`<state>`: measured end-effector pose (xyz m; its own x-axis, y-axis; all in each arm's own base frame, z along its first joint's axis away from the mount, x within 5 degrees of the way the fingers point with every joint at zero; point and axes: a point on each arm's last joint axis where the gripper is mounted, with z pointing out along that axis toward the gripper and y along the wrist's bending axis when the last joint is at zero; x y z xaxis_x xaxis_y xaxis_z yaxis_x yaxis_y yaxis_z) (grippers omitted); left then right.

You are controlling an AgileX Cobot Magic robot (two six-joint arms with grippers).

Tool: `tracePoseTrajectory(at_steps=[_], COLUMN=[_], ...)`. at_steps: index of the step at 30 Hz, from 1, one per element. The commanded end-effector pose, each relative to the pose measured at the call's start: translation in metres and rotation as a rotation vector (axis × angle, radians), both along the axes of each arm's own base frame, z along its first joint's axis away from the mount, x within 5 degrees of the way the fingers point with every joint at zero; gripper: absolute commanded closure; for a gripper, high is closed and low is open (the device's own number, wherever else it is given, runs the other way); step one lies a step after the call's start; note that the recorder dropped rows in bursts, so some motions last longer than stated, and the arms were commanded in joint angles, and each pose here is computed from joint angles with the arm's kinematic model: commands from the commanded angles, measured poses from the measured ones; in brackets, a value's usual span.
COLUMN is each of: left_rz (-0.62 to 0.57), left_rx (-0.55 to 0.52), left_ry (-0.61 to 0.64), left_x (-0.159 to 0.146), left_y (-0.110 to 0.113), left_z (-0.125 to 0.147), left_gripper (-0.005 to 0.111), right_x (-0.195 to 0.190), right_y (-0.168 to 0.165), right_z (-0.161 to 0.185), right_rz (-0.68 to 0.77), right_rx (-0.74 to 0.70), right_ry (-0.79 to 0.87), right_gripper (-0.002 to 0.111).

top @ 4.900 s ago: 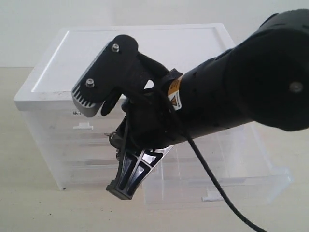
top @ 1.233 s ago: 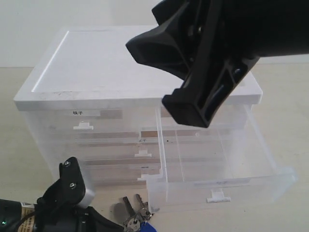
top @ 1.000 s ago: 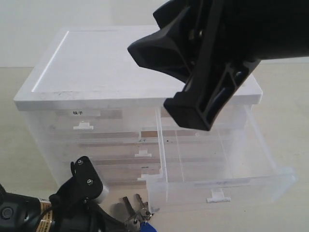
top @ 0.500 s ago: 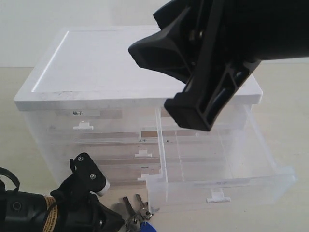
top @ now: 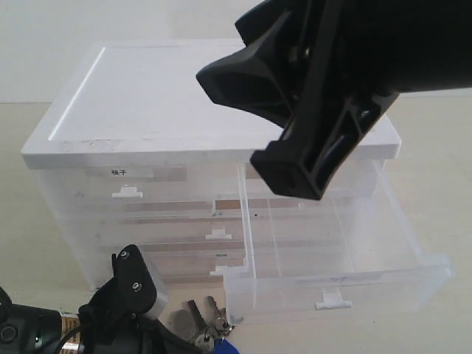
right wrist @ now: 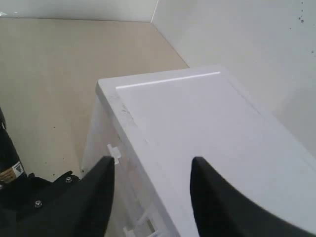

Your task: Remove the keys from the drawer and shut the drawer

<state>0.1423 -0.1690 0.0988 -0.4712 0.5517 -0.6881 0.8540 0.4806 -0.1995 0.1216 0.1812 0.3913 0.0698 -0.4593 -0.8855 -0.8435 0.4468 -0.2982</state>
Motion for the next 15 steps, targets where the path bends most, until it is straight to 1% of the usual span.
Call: tracePoseTrajectory(at_steps=[1, 3, 6, 10, 13, 15], left_rz=[-0.012, -0.031, -0.02, 0.051, 0.071, 0.115], left_rx=[0.038, 0.042, 0.064, 0.153, 0.161, 0.182], left_ry=[0.058, 0.071, 0.068, 0.066, 0.058, 0.059], left_x=[0.003, 0.005, 0.009, 0.018, 0.023, 0.028], left_y=[-0.005, -0.009, -0.01, -0.007, -0.009, -0.008], left_z=[-0.013, -0.017, -0.019, -0.021, -0.02, -0.019], left_gripper=[0.102, 0.102, 0.102, 0.102, 0.102, 0.102], right_x=[-0.001, -0.001, -0.001, -0.001, -0.001, -0.001], right_y=[-0.002, -0.002, -0.003, -0.003, -0.003, -0.003], right_z=[0.0, 0.0, 0.0, 0.0, 0.0, -0.001], right_rz=[-0.005, -0.005, -0.006, -0.007, -0.008, -0.01], right_rx=[0.0, 0.0, -0.001, -0.001, -0.002, -0.004], right_ry=[-0.003, -0.003, 0.0, 0.002, 0.006, 0.012], right_gripper=[0.065, 0.065, 0.065, 0.065, 0.065, 0.065])
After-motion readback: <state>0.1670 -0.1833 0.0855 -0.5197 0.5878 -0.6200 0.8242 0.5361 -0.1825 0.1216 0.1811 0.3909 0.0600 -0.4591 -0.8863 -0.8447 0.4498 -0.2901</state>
